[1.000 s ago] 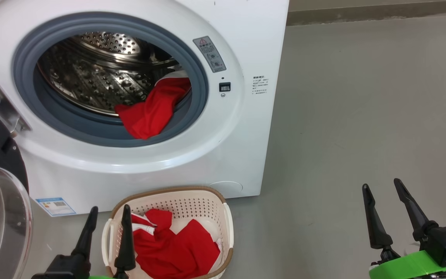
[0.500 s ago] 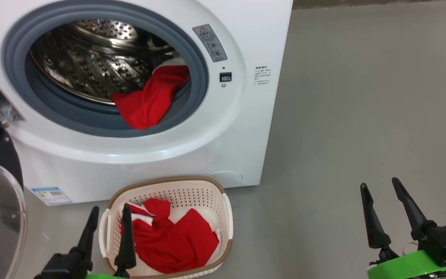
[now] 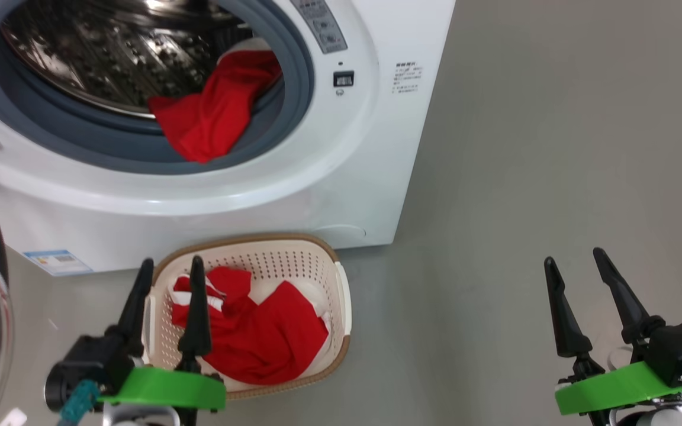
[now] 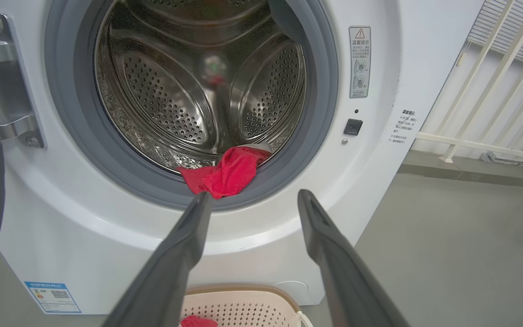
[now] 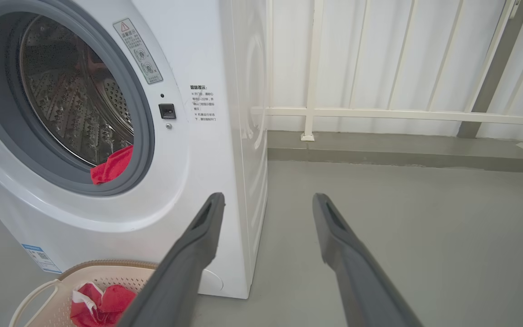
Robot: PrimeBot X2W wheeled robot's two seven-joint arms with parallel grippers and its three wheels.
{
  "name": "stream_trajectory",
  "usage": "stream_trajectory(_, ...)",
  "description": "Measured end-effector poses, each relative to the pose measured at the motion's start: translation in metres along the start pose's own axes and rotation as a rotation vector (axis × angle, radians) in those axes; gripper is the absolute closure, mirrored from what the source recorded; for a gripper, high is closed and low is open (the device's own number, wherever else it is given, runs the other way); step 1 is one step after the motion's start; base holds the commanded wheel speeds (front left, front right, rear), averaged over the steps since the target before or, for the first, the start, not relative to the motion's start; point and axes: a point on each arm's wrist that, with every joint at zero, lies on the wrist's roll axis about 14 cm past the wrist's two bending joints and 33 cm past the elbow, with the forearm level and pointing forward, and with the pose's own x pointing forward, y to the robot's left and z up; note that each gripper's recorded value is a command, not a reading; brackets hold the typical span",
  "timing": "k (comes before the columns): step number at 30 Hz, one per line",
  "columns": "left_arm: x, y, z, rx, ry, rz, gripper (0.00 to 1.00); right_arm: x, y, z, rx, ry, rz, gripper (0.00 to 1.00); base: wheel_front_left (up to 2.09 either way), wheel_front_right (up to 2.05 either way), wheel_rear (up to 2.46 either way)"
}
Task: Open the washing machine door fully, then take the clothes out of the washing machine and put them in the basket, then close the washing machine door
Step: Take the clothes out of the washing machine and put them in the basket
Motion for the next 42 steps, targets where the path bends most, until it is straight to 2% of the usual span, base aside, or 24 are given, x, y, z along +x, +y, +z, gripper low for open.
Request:
stream_trajectory(18,0.089,-0.001,-0.012,0.031,-0.012,-0.036,0.0,0.024,-0.012,-0.025,0.021,0.059,-0.042,0.0,0.0,0.0,0.0)
stream_trajectory(32,0.159,0.014,-0.039,0.115,0.095,-0.062,0.0,0.039,-0.016,-0.046,0.021,0.107,-0.051,0.0,0.0,0.0,0.0)
stream_trajectory(42,0.203,0.017,-0.061,0.137,0.18,-0.095,0.0,0.044,-0.02,-0.061,0.007,0.147,-0.059,0.0,0.0,0.0,0.0)
